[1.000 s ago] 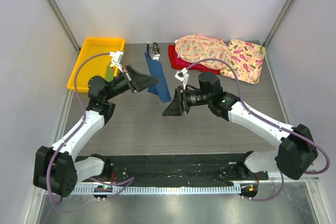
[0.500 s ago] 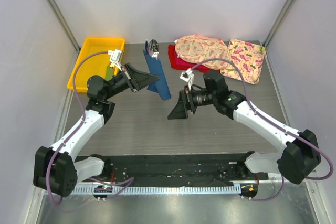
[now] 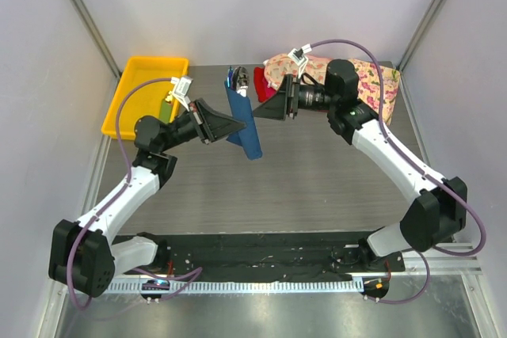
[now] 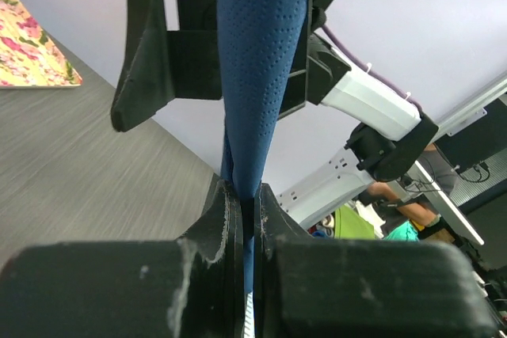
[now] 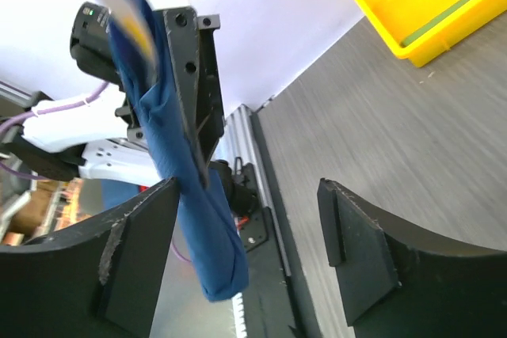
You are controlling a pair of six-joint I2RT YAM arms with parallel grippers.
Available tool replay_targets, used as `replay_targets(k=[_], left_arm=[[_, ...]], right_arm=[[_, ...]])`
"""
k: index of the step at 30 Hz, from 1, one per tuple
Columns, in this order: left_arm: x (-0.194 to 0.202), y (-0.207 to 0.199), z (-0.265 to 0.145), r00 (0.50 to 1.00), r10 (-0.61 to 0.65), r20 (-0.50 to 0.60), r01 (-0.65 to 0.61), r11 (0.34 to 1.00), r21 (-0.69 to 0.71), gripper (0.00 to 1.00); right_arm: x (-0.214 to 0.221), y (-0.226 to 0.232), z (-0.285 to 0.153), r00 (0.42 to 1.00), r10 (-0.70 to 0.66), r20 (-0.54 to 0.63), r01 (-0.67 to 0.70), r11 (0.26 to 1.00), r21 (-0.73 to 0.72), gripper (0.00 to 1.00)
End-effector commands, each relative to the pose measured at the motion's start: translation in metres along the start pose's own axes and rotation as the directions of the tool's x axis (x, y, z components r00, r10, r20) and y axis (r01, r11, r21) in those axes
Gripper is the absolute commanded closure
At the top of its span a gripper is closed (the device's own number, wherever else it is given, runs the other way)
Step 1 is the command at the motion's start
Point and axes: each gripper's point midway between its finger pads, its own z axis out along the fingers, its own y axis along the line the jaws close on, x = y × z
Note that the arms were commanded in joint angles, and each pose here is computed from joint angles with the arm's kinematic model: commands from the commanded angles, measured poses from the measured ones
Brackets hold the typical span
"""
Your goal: Place the utensils on the paper napkin and roll it up
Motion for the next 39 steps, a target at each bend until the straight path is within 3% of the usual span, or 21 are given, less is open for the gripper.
replay_targets(k=[1, 9, 14, 28, 36, 39], left_arm=[[-0.012, -0.033, 0.000, 0.994, 0.109, 0.033, -0.111, 0.989, 0.093, 1.00], [-0.004, -0.030, 0.002, 0.996, 0.091, 0.017, -0.093, 0.991, 0.091, 1.00], [-0.004, -0.025, 0.002, 0.997, 0.078, 0.018, -0.080, 0.994, 0.079, 1.00], [-0.004, -0.019, 0.004, 0.998, 0.065, 0.015, -0.066, 0.995, 0.072, 1.00], [-0.001, -0.031, 0.008, 0.998, 0.066, -0.011, -0.064, 0.990, 0.122, 1.00], [0.005, -0.035, 0.010, 0.997, 0.065, -0.029, -0.061, 0.988, 0.143, 1.00]], right_arm=[[-0.020, 0.030, 0.009, 0.999, 0.013, 0.037, -0.009, 0.994, -0.111, 0.25], [-0.010, 0.050, 0.019, 1.000, -0.025, 0.013, 0.027, 0.986, -0.167, 0.27], [-0.011, 0.056, 0.016, 0.999, -0.043, 0.014, 0.045, 0.983, -0.178, 0.33], [-0.006, 0.073, -0.001, 0.991, -0.131, 0.023, 0.133, 0.976, -0.172, 0.21], [0.002, 0.060, 0.010, 0.992, -0.124, 0.001, 0.122, 0.979, -0.164, 0.26], [0.006, 0.063, 0.015, 0.992, -0.130, -0.008, 0.126, 0.976, -0.176, 0.33]])
